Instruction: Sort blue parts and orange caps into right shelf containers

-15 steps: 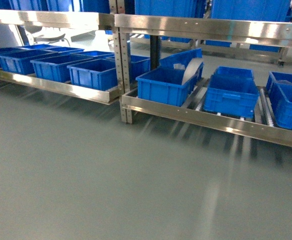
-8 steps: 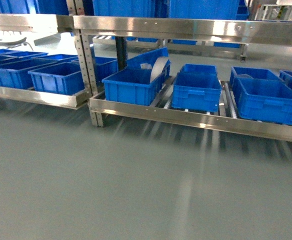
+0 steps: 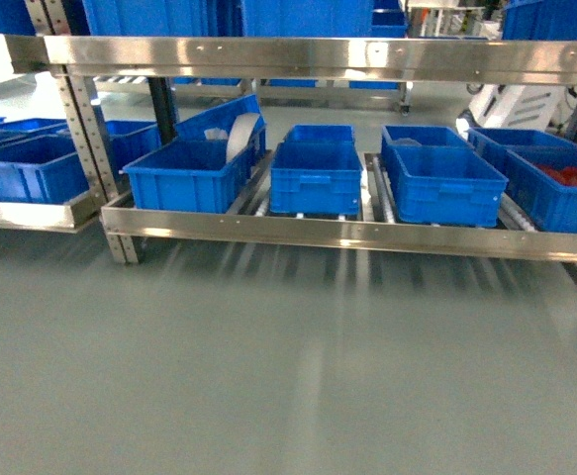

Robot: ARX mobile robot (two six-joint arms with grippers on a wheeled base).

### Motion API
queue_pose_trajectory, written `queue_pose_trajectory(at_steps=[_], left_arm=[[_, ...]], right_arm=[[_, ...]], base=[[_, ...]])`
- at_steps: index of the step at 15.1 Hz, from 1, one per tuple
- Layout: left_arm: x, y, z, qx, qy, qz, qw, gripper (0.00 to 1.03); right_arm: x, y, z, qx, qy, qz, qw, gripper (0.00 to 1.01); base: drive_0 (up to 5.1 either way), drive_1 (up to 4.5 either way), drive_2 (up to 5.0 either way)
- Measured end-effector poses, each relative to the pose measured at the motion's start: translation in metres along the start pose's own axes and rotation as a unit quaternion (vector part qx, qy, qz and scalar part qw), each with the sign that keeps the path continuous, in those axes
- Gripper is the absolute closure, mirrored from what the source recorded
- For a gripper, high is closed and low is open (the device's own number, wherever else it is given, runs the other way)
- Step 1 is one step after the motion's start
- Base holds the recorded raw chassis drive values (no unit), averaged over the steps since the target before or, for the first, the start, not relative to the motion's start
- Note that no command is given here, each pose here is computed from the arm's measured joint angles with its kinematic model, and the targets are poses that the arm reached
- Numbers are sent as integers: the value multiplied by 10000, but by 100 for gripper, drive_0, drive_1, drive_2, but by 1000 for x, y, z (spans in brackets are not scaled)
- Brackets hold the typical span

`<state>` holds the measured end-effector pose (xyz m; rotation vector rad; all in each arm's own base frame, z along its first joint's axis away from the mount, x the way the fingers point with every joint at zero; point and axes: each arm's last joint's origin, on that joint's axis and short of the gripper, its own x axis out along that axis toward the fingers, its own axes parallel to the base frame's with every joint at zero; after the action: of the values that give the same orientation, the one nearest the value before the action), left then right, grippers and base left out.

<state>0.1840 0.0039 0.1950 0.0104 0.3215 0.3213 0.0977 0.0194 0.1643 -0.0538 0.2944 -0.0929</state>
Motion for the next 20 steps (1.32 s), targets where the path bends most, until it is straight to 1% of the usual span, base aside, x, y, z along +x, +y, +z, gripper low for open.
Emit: queue_pose_trajectory(at_steps=[9, 11, 12, 15, 17, 20], left_arm=[[0, 0, 0, 0, 0, 0, 10000, 58], [0, -1, 0, 6, 1, -49, 10000, 58], [0, -1, 0, 5, 0, -35, 10000, 58], [-1, 1, 1, -23, -45, 29, 10000, 58], [-1, -1, 1, -6, -32, -43, 10000, 58], [-1, 0, 0, -3, -10, -16, 10000, 58]], right_arm=[[0, 0, 0, 0, 0, 0, 10000, 59], [0, 0, 0, -2, 5, -14, 10000, 59], [0, 0, 0, 0, -1, -13, 10000, 59], [0, 0, 0, 4, -11, 1, 10000, 59], [0, 0, 0, -2, 4, -19, 10000, 59], [0, 0, 0, -1, 3, -17, 10000, 59]], base=[[-150, -150, -150], [-19, -19, -19], [0, 0, 0], [166, 258, -467], [-5, 384, -395], [40, 443, -363]])
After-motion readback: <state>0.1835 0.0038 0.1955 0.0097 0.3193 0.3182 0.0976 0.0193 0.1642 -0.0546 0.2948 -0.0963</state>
